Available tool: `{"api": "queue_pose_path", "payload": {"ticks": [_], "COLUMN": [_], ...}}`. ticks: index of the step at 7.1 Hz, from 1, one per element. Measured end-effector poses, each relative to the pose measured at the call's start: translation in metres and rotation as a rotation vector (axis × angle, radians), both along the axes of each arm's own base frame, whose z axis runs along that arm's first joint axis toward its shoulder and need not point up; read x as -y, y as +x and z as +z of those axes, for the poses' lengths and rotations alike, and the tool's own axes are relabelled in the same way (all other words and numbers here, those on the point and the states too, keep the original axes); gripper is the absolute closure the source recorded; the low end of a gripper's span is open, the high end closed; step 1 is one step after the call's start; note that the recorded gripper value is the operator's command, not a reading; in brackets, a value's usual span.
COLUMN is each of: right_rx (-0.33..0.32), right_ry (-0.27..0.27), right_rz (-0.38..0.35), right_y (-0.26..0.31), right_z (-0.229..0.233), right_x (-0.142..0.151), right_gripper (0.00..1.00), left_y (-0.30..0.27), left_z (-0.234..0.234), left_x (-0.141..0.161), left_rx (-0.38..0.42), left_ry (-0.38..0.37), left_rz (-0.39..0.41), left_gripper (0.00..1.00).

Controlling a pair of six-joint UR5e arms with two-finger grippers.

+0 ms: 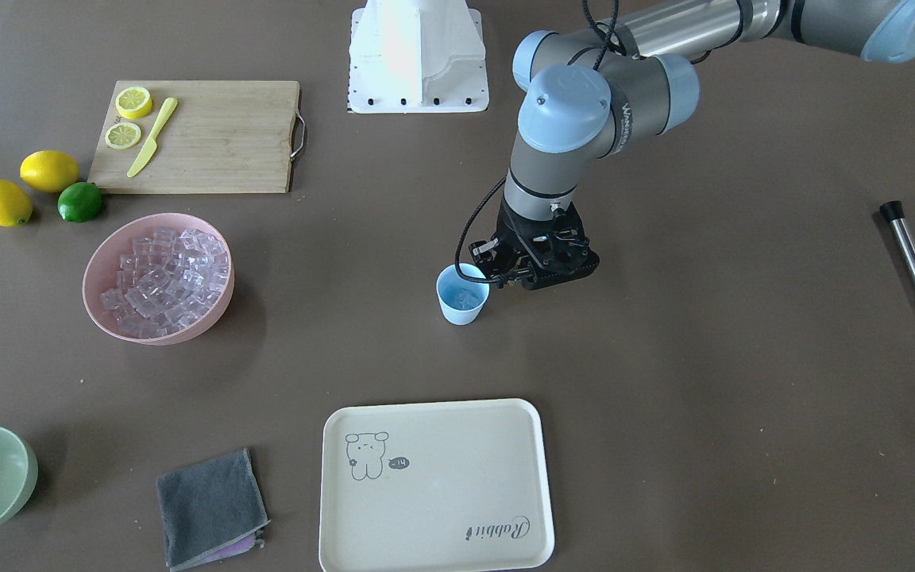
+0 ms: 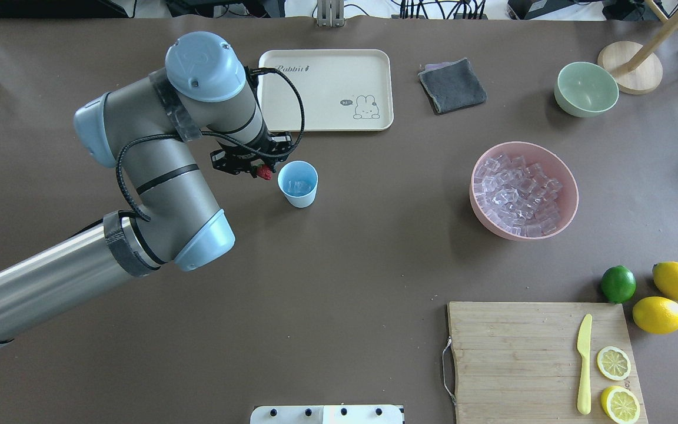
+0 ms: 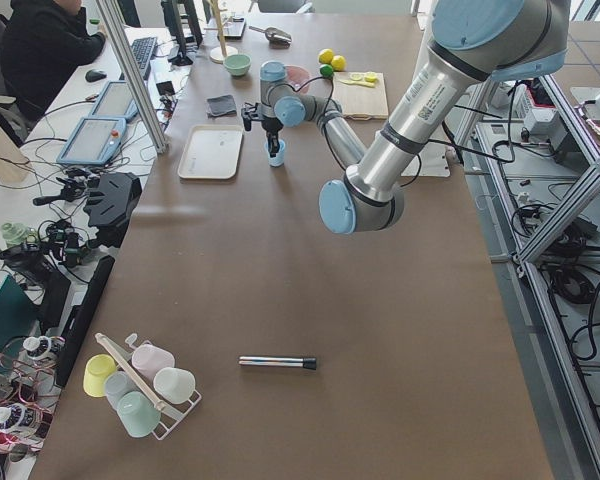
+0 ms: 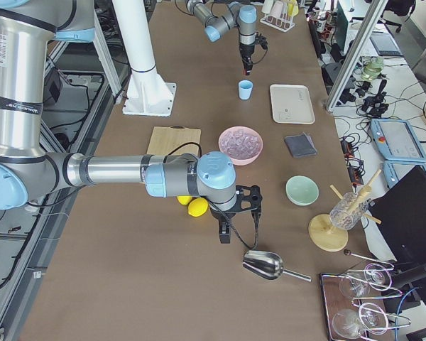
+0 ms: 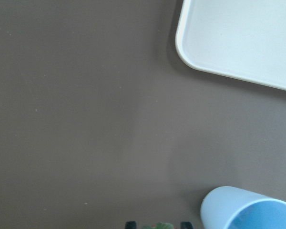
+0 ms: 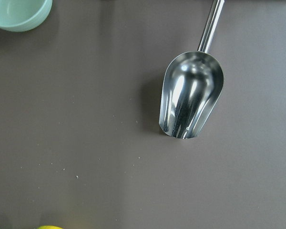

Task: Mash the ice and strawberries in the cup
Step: 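Open the left gripper to drop the strawberry into the cup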

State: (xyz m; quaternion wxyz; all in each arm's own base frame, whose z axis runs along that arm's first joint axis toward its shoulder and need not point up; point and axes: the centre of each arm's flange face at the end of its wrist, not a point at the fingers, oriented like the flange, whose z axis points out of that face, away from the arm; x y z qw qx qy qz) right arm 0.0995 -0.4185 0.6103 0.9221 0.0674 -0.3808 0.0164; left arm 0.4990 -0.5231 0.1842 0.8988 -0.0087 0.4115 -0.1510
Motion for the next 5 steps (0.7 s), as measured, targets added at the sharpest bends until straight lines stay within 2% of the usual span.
{"api": "queue_pose_path", "payload": {"ticks": [2, 3, 4, 5], "right_rx": [-0.001, -0.001, -0.002, -0.002], "right_ry": [0.001, 0.001, 0.001, 0.000], "right_rz": [-0.001, 0.000, 0.001, 0.001], "right_y": [0.001, 0.001, 0.001, 0.001], "right_z": [0.001, 0.001, 0.001, 0.001], "right_x": [-0.003, -0.003, -0.004, -0.004], "right_gripper": [0.00, 0.00, 0.00, 0.00], "left_y": [0.019, 0.027, 0.030, 0.032], "left_z": [-0.033, -0.038, -0.037, -0.036], "left_x": [0.003, 0.003, 0.002, 0.002], "left_rx": [0.000, 0.006, 0.009, 0.011], "left_ry": [-0.008, -0.003, -0.001, 0.000], "left_rz": [-0.037, -0.044, -0.045, -0.046], "left_gripper": [0.69, 0.63, 0.02, 0.02]}}
